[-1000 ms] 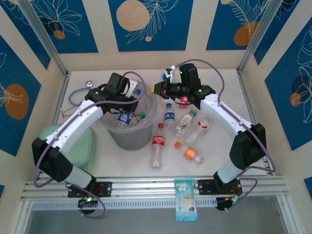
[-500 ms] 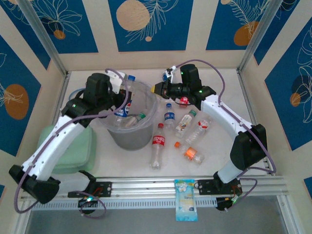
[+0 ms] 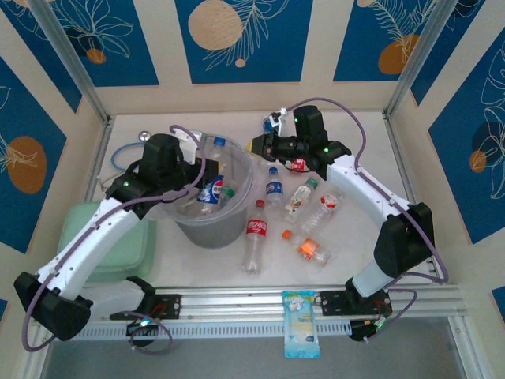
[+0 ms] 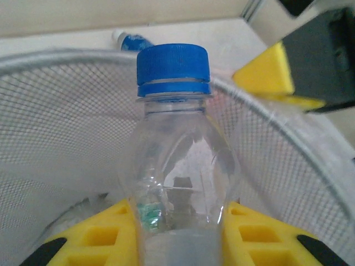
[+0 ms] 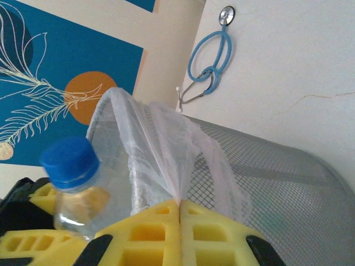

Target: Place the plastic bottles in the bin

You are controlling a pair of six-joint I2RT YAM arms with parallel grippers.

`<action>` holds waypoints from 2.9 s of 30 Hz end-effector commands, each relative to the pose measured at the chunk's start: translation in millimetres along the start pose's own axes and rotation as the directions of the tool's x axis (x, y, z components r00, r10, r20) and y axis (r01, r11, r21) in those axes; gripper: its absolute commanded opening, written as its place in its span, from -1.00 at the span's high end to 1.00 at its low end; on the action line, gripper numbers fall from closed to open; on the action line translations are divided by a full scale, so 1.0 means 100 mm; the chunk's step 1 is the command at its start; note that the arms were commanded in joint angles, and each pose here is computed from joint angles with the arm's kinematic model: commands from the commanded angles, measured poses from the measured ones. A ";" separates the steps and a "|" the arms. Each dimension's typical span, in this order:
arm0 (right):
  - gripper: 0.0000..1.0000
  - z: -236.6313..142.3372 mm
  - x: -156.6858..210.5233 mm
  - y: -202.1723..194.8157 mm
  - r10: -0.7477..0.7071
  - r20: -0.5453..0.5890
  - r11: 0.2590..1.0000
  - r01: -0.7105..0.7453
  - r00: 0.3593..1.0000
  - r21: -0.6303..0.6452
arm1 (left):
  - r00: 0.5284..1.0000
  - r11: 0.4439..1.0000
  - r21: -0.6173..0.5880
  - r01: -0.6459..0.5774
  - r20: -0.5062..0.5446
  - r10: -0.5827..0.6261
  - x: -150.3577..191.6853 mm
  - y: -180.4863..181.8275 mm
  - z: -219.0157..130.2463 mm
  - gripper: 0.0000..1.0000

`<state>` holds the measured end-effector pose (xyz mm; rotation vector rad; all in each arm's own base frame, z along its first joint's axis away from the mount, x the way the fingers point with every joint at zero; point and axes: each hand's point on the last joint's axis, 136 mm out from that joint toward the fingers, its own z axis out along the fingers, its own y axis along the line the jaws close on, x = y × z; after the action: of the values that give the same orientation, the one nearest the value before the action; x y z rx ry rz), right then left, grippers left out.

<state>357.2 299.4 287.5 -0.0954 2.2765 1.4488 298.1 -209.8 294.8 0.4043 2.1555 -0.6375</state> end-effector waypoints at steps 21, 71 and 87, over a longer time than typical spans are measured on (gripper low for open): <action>0.94 0.03 0.01 0.01 -0.024 -0.014 1.000 0.024 1.000 0.000 | 0.979 0.992 -0.102 -0.069 -0.200 0.048 0.37 0.19 -0.05 0.67; -0.29 -0.76 -0.13 -0.32 -0.075 0.193 0.987 0.045 0.978 0.152 | 0.948 0.944 -0.234 -0.234 -0.272 0.168 0.29 0.47 0.07 -0.49; -0.29 -1.00 -0.15 -0.50 -0.104 0.228 0.963 0.041 0.968 0.267 | 0.920 0.931 -0.323 -0.170 -0.391 0.033 1.12 0.85 0.46 0.53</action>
<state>355.4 204.5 292.5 0.0520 2.1874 1.1519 317.2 -173.1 208.0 0.4922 2.3802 -0.1731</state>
